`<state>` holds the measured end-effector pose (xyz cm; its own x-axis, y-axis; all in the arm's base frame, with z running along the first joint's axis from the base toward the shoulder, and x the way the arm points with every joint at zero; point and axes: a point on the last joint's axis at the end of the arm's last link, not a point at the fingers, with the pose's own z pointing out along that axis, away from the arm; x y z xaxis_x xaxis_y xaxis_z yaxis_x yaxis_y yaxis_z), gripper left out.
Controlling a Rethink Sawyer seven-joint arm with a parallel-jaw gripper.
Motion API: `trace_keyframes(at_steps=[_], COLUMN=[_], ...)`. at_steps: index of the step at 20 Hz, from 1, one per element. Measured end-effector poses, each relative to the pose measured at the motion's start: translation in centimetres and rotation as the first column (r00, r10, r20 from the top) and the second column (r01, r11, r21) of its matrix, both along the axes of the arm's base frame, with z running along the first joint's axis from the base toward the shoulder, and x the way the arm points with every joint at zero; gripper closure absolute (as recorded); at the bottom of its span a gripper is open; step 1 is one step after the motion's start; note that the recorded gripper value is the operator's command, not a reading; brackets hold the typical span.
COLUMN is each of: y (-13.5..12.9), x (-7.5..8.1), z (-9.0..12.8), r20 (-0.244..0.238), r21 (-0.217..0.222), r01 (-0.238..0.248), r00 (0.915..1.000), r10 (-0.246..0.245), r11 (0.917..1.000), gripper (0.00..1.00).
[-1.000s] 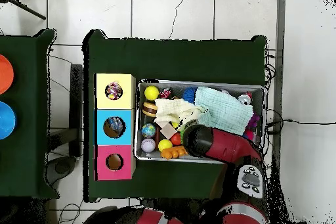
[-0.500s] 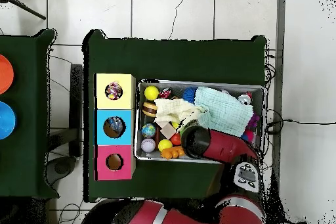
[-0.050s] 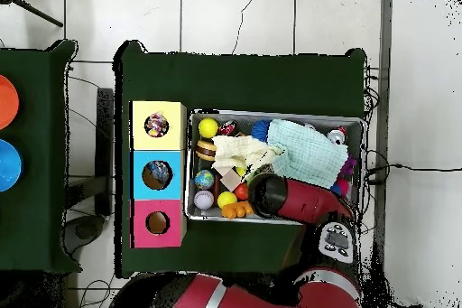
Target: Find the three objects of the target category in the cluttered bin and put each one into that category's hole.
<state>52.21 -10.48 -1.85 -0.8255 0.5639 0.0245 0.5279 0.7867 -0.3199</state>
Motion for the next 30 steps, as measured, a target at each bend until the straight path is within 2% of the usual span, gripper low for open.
trace_keyframes(at_steps=[12,21,30], y=[0.8,2.5,2.7], x=[0.1,0.0,-0.4], z=[0.5,1.5,0.7], r20=[-0.002,-0.012,-0.026], r21=[-0.022,-0.067,-0.064], r01=[-0.026,-0.084,-0.077], r00=[0.9997,0.9964,0.9968], r10=[0.026,0.084,0.075], r11=[0.9994,0.9942,0.9950], gripper=[0.00,0.00,0.00])
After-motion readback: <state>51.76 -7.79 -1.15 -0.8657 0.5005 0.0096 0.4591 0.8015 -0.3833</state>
